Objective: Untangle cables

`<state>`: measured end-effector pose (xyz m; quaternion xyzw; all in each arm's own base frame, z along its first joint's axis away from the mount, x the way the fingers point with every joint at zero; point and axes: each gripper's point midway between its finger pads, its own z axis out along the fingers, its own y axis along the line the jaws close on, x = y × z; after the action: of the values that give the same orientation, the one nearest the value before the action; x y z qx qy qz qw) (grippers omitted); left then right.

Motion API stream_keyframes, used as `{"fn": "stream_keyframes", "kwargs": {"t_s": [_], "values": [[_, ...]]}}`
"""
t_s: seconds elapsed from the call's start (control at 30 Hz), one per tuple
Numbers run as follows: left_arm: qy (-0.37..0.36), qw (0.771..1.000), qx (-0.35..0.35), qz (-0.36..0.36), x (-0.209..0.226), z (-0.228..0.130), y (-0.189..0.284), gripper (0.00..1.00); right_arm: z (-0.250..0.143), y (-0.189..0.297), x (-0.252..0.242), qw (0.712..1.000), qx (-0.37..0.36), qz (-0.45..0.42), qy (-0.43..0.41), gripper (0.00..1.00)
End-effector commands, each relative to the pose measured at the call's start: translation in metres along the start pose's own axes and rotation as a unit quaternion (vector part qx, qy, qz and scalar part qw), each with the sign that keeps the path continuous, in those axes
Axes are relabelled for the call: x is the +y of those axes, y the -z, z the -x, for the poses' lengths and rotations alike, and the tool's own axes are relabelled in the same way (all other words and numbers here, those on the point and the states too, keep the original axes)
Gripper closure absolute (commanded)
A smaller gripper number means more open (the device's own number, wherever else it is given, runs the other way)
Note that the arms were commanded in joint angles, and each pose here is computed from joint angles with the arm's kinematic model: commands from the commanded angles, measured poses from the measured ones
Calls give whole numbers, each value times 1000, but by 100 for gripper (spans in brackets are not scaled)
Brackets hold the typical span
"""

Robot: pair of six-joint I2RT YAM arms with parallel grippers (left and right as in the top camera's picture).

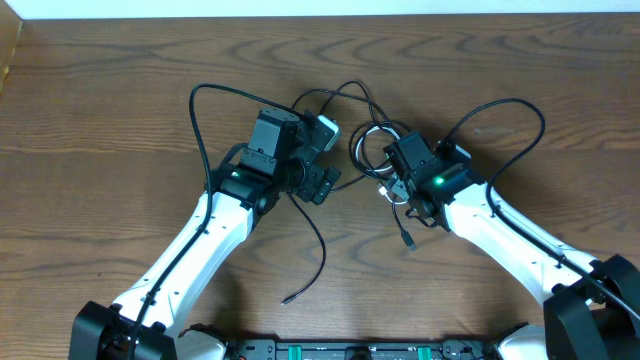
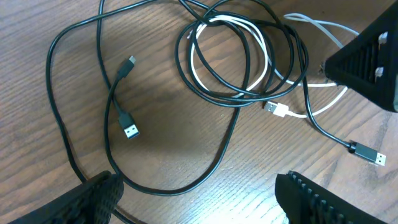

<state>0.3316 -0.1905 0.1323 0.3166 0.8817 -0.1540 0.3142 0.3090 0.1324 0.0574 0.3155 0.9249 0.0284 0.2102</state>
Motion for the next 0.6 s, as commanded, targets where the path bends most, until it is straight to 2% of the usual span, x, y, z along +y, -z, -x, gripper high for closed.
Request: {"fn": "stream_keyframes", "kwargs": {"t_s": [0.0, 0.23, 0.33, 0.57], "values": [[3, 1000, 2, 0, 0, 0, -1, 16, 1, -8, -7, 1000, -17, -10, 13, 21], [4, 1000, 2, 0, 0, 0, -1, 16, 0, -24, -1, 1000, -23, 2, 8, 27], [4, 1000, 2, 0, 0, 0, -1, 16, 1, -31, 1, 1000, -30, 1, -5, 34], [4, 1000, 4, 0, -1, -1, -1, 16, -5, -53, -5, 999, -26, -21, -41, 38]]}}
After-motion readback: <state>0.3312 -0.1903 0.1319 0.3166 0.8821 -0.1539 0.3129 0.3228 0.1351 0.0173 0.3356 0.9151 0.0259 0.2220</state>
